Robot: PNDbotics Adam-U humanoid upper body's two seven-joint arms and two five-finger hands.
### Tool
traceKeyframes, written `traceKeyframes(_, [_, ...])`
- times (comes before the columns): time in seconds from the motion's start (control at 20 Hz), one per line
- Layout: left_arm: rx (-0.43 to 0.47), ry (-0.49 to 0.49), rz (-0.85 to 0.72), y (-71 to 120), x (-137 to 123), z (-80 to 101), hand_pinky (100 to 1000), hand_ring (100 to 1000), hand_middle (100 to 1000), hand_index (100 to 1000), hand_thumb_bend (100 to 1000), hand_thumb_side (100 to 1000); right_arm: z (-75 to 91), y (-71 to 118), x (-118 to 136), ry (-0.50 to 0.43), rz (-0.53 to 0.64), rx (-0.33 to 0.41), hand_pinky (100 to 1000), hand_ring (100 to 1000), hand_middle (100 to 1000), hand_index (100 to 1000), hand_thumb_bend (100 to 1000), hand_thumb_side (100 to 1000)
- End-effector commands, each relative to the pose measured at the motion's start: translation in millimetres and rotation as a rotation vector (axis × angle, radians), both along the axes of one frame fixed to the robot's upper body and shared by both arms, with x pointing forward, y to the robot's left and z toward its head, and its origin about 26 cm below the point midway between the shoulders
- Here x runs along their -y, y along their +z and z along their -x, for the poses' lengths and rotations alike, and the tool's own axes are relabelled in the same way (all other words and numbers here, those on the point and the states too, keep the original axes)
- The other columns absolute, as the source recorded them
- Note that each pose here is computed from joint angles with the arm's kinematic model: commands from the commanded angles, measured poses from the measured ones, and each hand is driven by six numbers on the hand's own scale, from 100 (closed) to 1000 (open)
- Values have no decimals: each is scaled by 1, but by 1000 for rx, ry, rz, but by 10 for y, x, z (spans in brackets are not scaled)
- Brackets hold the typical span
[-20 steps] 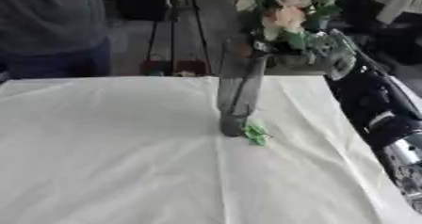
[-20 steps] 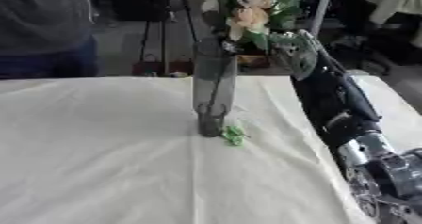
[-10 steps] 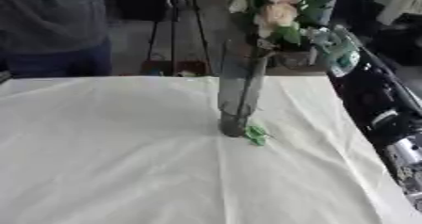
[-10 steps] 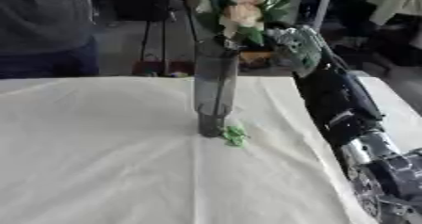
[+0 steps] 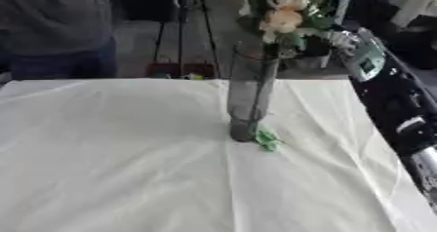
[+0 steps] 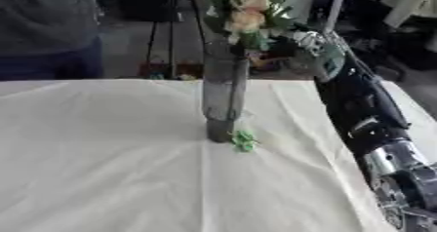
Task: Arrange flowers into the vase.
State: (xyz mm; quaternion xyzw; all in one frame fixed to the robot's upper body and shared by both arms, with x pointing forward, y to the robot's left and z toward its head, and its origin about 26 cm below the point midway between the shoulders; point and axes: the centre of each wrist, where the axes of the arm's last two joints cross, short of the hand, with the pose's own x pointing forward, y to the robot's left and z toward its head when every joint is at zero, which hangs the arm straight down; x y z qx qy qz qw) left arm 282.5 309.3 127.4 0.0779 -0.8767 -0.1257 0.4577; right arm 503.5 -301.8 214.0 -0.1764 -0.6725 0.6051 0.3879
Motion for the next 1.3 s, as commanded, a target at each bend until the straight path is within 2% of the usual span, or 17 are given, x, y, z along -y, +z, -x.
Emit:
traceKeyframes(0.05, [23,8,-30,87,-56,3,814,785,754,742,462,777,36,236,156,124,108,30,1000,1000,962,978,541,905])
traceKeyframes(0.35, [24,10,-30,87,-60,5,814,784,754,742,462,777,72,248,245,115,96,27,1000,1000,961,978,526,907])
traceKeyframes(0.45, [23,11,-31,85,-61,5,814,784,754,742,462,778,87,235,284,109,93,25,1000,1000,959,978,486,925])
traceKeyframes(1.3, [19,21,-35,74,-79,4,815,783,753,740,460,781,264,122,699,49,64,13,1000,993,939,964,423,947])
